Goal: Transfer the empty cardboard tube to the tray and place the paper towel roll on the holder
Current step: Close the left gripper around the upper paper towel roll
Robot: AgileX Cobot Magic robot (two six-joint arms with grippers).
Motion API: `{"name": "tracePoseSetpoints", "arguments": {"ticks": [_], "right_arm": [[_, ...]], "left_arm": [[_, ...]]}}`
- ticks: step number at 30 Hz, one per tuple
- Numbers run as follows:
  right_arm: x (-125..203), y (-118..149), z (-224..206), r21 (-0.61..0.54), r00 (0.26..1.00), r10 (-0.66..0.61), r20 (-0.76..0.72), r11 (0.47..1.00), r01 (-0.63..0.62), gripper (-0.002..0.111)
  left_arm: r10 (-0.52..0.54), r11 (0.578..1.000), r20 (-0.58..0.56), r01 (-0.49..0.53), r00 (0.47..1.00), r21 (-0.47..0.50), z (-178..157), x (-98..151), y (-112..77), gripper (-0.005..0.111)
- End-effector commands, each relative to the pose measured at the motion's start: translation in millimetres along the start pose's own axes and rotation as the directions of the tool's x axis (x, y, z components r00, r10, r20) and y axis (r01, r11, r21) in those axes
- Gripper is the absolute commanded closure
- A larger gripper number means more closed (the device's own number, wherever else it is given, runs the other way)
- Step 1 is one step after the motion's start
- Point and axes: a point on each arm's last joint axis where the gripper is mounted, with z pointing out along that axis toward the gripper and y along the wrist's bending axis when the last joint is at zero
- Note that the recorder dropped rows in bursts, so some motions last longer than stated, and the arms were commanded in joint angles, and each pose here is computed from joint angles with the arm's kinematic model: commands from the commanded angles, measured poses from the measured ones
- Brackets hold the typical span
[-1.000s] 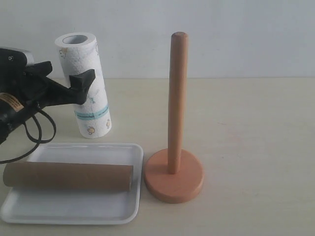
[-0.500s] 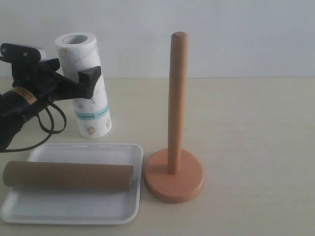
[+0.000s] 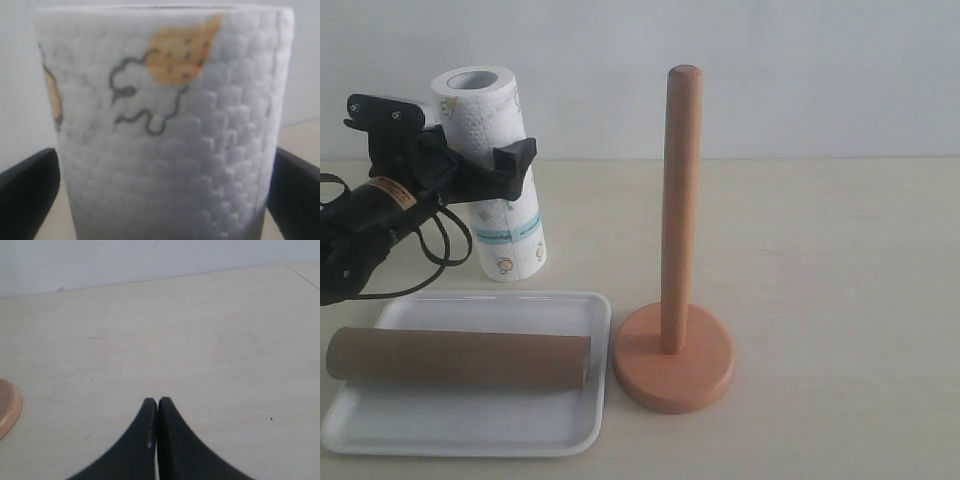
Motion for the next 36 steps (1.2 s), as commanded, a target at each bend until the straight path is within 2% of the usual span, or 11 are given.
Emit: {"name": "tracePoseSetpoints", "arguments": {"ticks": [1,13,24,28,30,32,34,35,36], "right_arm": [[-1,0,0,0.004,1.0,-0.004,0.007,1.0,0.004,0.108],[-1,0,0,0.004,1.0,-0.004,0.007,1.0,0.004,0.108],[-1,0,0,0.004,1.0,-0.004,0.007,1.0,0.004,0.108],[-1,0,0,0.003,1.0,-0.002,0.01,1.0,0.002,0.108],[-1,0,0,0.003,1.0,-0.002,0.014,1.0,0.002,0.108],[-1,0,0,0.003,1.0,-0.002,0.014,1.0,0.002,0.108],[-1,0,0,0.003,1.0,-0.002,0.014,1.0,0.002,0.108],[-1,0,0,0.003,1.0,-0.002,0.014,1.0,0.002,0.108],[-1,0,0,0.003,1.0,-0.002,0.014,1.0,0.002,0.108]], "left_arm": [[0.005,1.0,0.021,-0.005,1.0,0.009,7,-4,-2.4,-0.003],[0.004,1.0,0.009,-0.004,1.0,0.009,23,9,0.0,-0.003],[0.002,1.0,0.071,-0.002,0.997,0.011,24,4,-0.1,-0.003],[-0.006,0.999,0.076,0.009,0.997,-0.037,24,3,4.4,-0.001],[0.048,0.996,0.051,-0.044,0.998,-0.077,24,6,7.7,0.014],[0.073,0.995,0.014,-0.072,0.997,-0.071,24,9,7.3,0.042],[0.094,0.995,0.008,-0.094,0.995,-0.02,24,10,2.7,0.071],[0.118,0.993,0.04,-0.119,0.992,0.017,24,7,-1.0,0.086],[0.142,0.988,0.067,-0.146,0.988,0.058,24,5,-5.1,0.095]]}}
